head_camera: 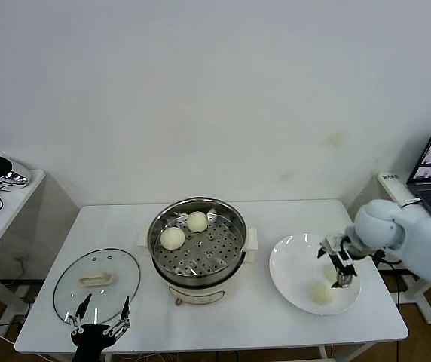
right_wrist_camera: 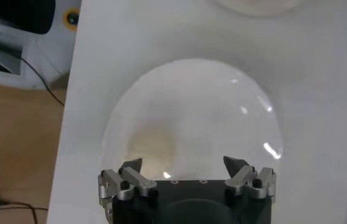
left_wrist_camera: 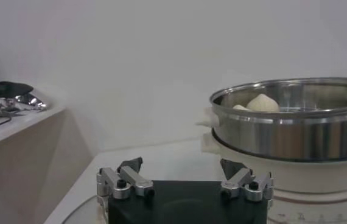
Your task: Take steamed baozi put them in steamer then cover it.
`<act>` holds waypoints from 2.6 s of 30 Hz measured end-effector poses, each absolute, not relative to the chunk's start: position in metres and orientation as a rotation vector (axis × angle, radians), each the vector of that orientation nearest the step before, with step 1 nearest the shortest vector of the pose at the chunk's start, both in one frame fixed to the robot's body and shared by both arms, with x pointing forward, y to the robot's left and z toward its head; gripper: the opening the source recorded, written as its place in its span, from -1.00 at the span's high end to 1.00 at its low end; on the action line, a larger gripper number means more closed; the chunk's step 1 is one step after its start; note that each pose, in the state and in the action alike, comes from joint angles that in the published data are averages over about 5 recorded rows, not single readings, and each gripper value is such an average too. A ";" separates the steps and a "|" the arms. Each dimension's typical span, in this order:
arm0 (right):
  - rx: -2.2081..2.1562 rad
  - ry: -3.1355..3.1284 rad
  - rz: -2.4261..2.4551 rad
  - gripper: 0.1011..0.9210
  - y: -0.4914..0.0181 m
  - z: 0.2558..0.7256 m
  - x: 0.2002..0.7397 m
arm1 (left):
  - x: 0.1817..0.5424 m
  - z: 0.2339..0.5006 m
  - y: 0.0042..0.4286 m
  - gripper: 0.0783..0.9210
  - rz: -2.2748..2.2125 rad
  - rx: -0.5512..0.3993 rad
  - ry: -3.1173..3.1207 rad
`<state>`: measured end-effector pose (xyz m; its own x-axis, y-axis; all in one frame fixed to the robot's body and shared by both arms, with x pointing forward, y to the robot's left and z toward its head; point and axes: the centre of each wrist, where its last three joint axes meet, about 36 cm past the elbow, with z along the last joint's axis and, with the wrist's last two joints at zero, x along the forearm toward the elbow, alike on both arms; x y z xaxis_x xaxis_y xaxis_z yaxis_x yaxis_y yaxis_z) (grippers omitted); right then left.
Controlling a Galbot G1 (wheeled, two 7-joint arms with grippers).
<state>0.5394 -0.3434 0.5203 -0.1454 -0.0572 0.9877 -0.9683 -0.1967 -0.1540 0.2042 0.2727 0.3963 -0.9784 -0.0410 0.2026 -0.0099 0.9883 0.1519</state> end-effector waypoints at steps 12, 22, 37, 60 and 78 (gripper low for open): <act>1.319 -1.216 1.429 -0.76 -0.348 0.478 0.534 | 0.204 0.395 0.274 -0.77 -0.224 0.044 -2.927; 1.318 -1.216 1.412 -0.57 -0.346 0.458 0.540 | 0.206 0.392 0.275 -0.77 -0.224 0.049 -2.924; 1.334 -1.242 1.402 0.05 -0.341 0.467 0.550 | 0.207 0.391 0.276 -0.77 -0.224 0.049 -2.924; 1.438 -1.439 1.651 0.02 -0.257 0.686 0.640 | 0.208 0.394 0.281 -0.77 -0.223 0.045 -2.943; 1.954 -0.959 2.019 -0.08 -0.055 0.678 0.636 | 0.211 0.400 0.282 -0.77 -0.208 0.070 -2.963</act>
